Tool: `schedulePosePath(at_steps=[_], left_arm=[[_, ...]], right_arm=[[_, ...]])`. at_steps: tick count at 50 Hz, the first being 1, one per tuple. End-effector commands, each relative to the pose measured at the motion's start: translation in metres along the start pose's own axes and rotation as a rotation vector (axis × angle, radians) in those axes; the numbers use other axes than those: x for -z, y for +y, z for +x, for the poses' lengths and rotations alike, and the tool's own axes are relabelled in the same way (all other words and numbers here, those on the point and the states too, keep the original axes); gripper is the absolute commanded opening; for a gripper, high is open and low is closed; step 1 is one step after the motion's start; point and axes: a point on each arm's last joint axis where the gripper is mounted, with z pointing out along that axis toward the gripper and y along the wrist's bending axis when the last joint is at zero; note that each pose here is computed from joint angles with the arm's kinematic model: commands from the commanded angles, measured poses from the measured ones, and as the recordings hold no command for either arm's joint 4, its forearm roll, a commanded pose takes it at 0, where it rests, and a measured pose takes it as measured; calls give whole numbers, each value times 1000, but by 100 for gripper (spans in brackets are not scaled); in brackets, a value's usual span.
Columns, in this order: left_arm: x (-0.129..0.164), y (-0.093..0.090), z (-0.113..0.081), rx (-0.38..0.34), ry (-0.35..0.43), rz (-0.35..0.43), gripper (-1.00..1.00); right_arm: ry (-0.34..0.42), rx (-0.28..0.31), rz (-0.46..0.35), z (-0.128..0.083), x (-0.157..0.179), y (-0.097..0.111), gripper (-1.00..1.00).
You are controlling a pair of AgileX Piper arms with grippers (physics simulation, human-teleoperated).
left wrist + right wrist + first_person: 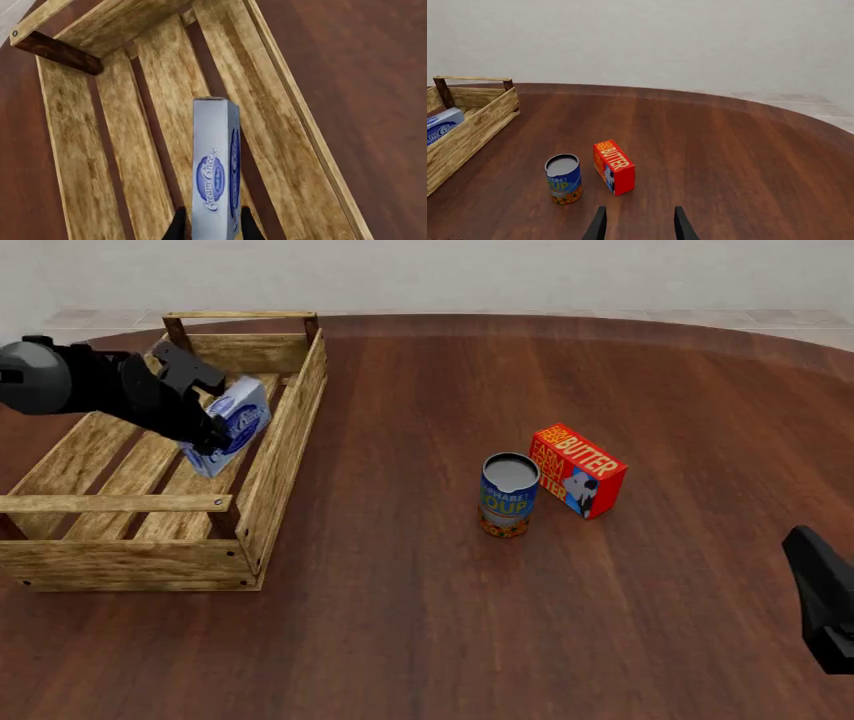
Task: Pick up the cream cheese and put it in the tray.
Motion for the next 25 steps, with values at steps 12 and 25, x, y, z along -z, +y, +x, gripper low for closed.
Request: schedulePosePath(at_steps=[12,25], left_arm=[[-8,-3,15,-24,55,25,100],[8,7,3,12,23,1,100]], right_arm=[[0,0,-3,-6,2,0,100],[1,1,-4,-5,2,0,100]])
